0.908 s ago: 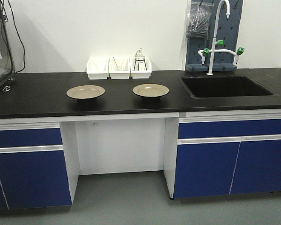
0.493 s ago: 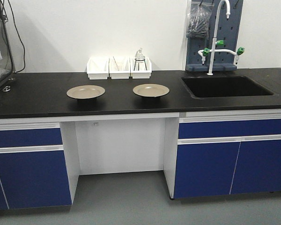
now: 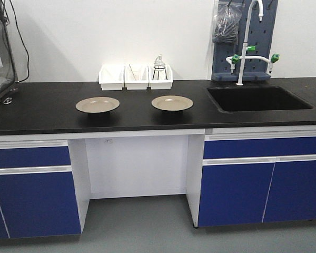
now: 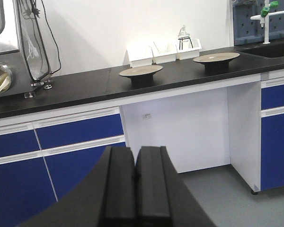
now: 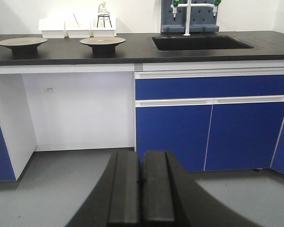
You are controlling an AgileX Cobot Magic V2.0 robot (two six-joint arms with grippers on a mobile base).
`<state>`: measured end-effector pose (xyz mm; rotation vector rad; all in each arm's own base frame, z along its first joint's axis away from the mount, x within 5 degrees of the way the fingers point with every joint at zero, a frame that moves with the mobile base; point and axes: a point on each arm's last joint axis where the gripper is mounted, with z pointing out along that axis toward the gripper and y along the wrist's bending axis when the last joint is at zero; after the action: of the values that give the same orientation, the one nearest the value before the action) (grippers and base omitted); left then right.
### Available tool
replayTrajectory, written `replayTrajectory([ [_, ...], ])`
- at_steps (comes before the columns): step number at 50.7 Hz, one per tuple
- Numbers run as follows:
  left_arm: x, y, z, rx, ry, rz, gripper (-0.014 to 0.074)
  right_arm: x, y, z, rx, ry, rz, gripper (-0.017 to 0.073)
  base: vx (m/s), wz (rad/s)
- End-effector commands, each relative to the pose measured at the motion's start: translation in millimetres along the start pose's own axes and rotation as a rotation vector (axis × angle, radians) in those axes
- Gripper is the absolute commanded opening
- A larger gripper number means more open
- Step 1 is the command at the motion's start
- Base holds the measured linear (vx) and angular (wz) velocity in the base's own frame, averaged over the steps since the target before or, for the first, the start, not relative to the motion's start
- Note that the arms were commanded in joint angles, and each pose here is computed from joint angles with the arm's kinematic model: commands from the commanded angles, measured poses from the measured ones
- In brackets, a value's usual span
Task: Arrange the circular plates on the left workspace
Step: 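Drive the base forward toward the two tan plates on the counter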
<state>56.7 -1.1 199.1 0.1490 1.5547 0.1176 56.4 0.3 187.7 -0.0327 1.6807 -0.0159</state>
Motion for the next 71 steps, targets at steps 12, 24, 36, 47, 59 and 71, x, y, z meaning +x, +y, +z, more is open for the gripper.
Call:
replayTrajectory([
  [12, -1.0, -0.4, 0.2, -0.002, -0.068, -0.010, 0.0000, -0.5, -0.1, 0.6, 0.005, -0.067, -0.012, -0.0004, 0.21, -0.03],
  [24, -1.0, -0.4, 0.2, -0.002, -0.068, -0.010, 0.0000, -0.5, -0.1, 0.6, 0.005, -0.067, -0.012, -0.0004, 0.33, 0.11],
  [36, -1.0, -0.4, 0.2, -0.002, -0.068, -0.010, 0.0000, -0.7, -0.1, 0.6, 0.005, -0.069, -0.012, -0.0004, 0.46, 0.05],
  [47, -1.0, -0.4, 0.2, -0.002, -0.068, -0.010, 0.0000, -0.7, -0.1, 0.6, 0.005, -0.069, -0.012, -0.0004, 0.52, 0.01],
  [59, -1.0, -0.4, 0.2, -0.002, -0.068, -0.010, 0.0000, -0.7, -0.1, 0.6, 0.005, -0.069, -0.012, -0.0004, 0.51, 0.02],
  [71, -1.0, -0.4, 0.2, -0.002, -0.068, -0.010, 0.0000, -0.7, -0.1, 0.6, 0.005, -0.069, -0.012, -0.0004, 0.49, 0.02],
])
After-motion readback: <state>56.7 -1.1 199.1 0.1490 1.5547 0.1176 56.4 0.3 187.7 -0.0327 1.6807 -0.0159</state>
